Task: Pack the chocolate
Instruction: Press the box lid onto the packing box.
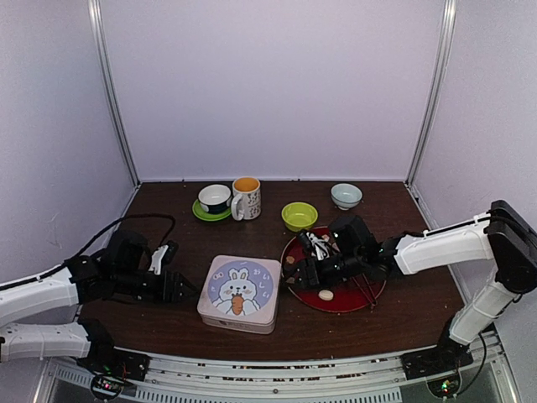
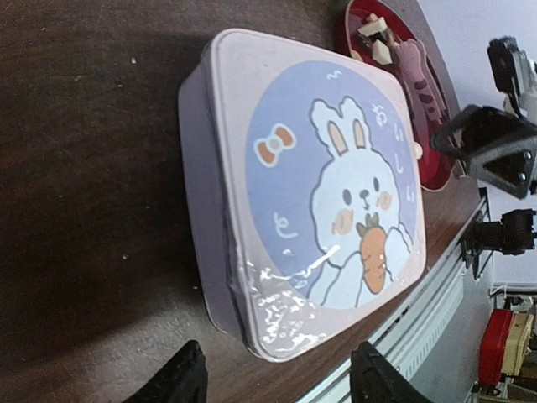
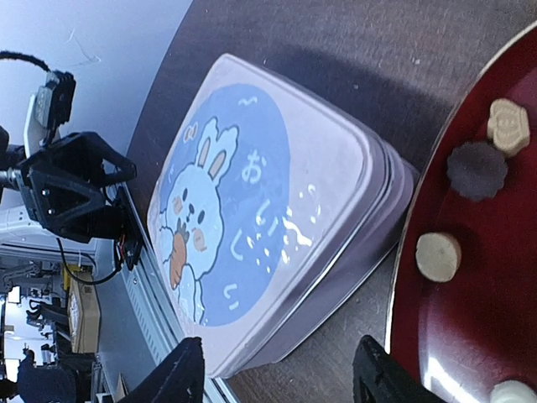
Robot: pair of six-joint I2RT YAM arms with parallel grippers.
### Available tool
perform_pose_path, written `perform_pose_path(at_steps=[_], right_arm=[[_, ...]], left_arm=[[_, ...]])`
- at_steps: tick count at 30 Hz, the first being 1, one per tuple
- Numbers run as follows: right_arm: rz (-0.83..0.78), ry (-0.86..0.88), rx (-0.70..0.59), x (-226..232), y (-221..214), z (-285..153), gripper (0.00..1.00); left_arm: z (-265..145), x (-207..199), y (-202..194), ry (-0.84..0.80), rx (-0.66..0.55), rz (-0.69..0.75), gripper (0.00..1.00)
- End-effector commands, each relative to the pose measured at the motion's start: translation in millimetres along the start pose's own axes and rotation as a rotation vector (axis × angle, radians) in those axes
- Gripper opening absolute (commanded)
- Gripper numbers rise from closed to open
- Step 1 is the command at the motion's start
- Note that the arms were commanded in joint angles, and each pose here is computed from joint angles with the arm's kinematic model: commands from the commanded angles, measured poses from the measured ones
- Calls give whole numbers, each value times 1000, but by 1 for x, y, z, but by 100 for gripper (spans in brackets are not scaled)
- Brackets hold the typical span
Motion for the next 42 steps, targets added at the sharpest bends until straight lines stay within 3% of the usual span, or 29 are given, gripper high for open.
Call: perform_pose_path(at_steps=[1,13,24,27,37,42], right_arm=[[-76,-28,-56,11,24,-7,62],[-132,-22,-102,25,81,3,69],[-167,-53,-89,21,114,23,89],[-169,-68,-45,18,117,34,100],[-134,-70,63,1,116,66,97],[-128,-13,124,4,106,71,90]], left_arm=[[-12,-26,1,-97,11,40,60],[-5,-81,-20,-195,91,129,59],[20,-103,-31,-295,83,98,56],[26,-102,-33,-304,86,86,55],[44,-88,-43,-245,105,64,54],[54,-89,-37,-242,86,68,43]])
Point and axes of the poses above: each gripper's point midway between its finger pads, its own z axis out along the fingers, its own x axis along the line the jaws close on, y = z × x, the point moved 4 cm from there along -z, back along the fingers, and after that the axes turned 12 degrees about z, right-handed, at the moved point
